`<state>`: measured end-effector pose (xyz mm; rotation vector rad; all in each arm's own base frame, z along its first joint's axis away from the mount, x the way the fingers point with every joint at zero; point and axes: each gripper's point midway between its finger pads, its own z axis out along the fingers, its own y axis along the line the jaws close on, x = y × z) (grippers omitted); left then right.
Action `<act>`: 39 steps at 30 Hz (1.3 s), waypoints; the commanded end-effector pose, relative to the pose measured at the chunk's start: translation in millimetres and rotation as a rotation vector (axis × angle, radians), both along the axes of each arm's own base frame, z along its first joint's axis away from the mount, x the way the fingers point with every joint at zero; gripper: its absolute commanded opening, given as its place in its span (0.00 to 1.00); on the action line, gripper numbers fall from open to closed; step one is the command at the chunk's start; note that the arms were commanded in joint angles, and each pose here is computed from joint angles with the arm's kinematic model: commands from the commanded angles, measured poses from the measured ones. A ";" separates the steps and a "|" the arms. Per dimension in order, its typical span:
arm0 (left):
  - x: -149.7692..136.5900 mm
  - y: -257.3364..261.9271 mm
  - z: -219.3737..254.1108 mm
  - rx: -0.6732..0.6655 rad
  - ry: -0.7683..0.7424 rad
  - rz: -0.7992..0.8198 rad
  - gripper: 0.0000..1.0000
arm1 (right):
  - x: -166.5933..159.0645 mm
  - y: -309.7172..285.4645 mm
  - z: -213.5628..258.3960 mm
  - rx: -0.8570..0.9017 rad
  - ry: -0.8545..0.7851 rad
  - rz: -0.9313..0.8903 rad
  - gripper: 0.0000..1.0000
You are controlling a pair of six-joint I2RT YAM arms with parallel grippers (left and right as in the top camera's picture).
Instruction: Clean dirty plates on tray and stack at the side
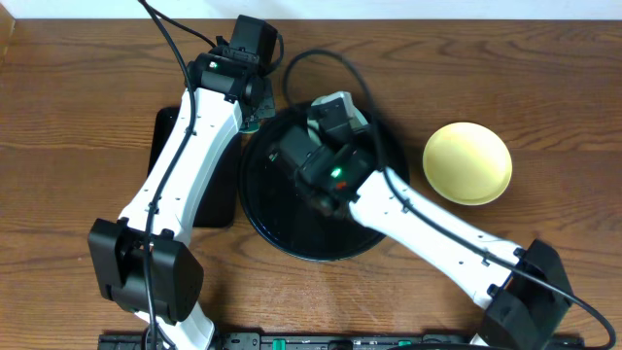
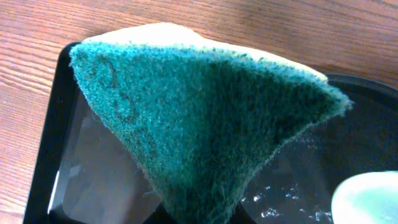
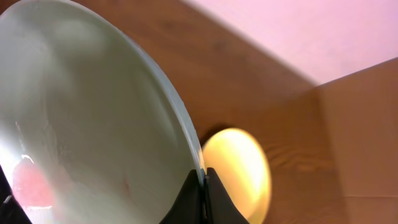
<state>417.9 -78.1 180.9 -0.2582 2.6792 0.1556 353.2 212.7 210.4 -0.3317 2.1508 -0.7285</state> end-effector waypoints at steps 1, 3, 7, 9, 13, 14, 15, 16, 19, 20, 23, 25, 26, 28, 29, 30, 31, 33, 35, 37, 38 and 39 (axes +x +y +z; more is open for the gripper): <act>-1.2 3.3 -2.4 0.015 0.009 -0.004 0.08 | 0.5 -14.3 42.1 -0.075 -0.217 -0.084 0.01; -1.2 3.3 -2.4 0.015 0.009 -0.004 0.08 | 0.0 -14.4 43.6 -0.079 -0.225 -0.086 0.01; -1.2 3.3 -2.4 0.015 0.009 -0.004 0.08 | 0.0 -14.4 43.5 -0.079 -0.224 -0.086 0.01; -1.2 3.3 -2.4 0.015 0.009 -0.004 0.08 | 0.0 -14.4 43.5 -0.079 -0.224 -0.086 0.01; -1.2 3.3 -2.4 0.015 0.009 -0.004 0.08 | 0.0 -14.5 43.5 -0.066 -0.231 -0.092 0.01; -1.2 3.3 -2.4 0.015 0.009 -0.004 0.08 | 0.0 -14.5 43.3 -0.058 -0.234 -0.095 0.01; -1.2 3.3 -2.4 0.015 0.009 -0.004 0.08 | 0.0 -14.5 43.2 -0.050 -0.239 -0.100 0.01; -1.2 3.3 -2.4 0.015 0.009 -0.004 0.08 | 0.3 -14.7 42.0 -0.038 -0.240 -0.104 0.01; -1.2 3.3 -2.4 0.015 0.009 -0.004 0.08 | 2.7 -14.0 29.4 0.016 -0.181 -0.101 0.01; -1.2 3.3 -2.4 0.015 0.009 -0.004 0.08 | 3.8 -13.5 21.8 0.044 -0.141 -0.097 0.01; -1.2 3.3 -2.4 0.015 0.009 -0.004 0.08 | 7.9 -14.1 -6.2 0.151 0.014 -0.087 0.01; -1.2 3.3 -2.4 0.015 0.009 -0.004 0.08 | 10.4 -15.9 -22.9 0.213 0.121 -0.075 0.01; -1.2 3.3 -2.4 0.015 0.009 -0.004 0.08 | 11.9 -17.5 -30.9 0.249 0.174 -0.070 0.01; -1.1 3.3 -2.4 0.015 0.009 -0.004 0.08 | 15.1 -20.9 -45.3 0.322 0.276 -0.056 0.01; -1.2 3.3 -2.4 0.015 0.009 -0.004 0.08 | 16.9 -22.8 -51.0 0.359 0.323 -0.045 0.01; -1.1 3.3 -2.4 0.015 0.009 -0.004 0.07 | 18.6 -24.0 -55.8 0.397 0.369 -0.029 0.01; -1.2 3.3 -2.4 0.015 0.009 -0.004 0.08 | 20.3 -24.7 -59.9 0.435 0.412 -0.009 0.01; -1.2 3.3 -2.4 0.015 0.009 -0.004 0.08 | 23.5 -25.5 -65.1 0.516 0.485 0.036 0.01; -1.2 3.3 -2.4 0.015 0.009 -0.004 0.08 | 26.3 -29.5 -67.8 0.606 0.541 0.057 0.01; -1.2 3.3 -2.4 0.015 0.009 -0.004 0.08 | 28.8 -35.4 -68.5 0.667 0.565 0.051 0.01; -1.2 3.3 -2.4 0.015 0.009 -0.004 0.08 | 30.7 -41.2 -68.8 0.694 0.574 0.040 0.01; -1.2 3.3 -2.4 0.015 0.009 -0.004 0.08 | 32.6 -47.7 -69.1 0.711 0.581 0.033 0.01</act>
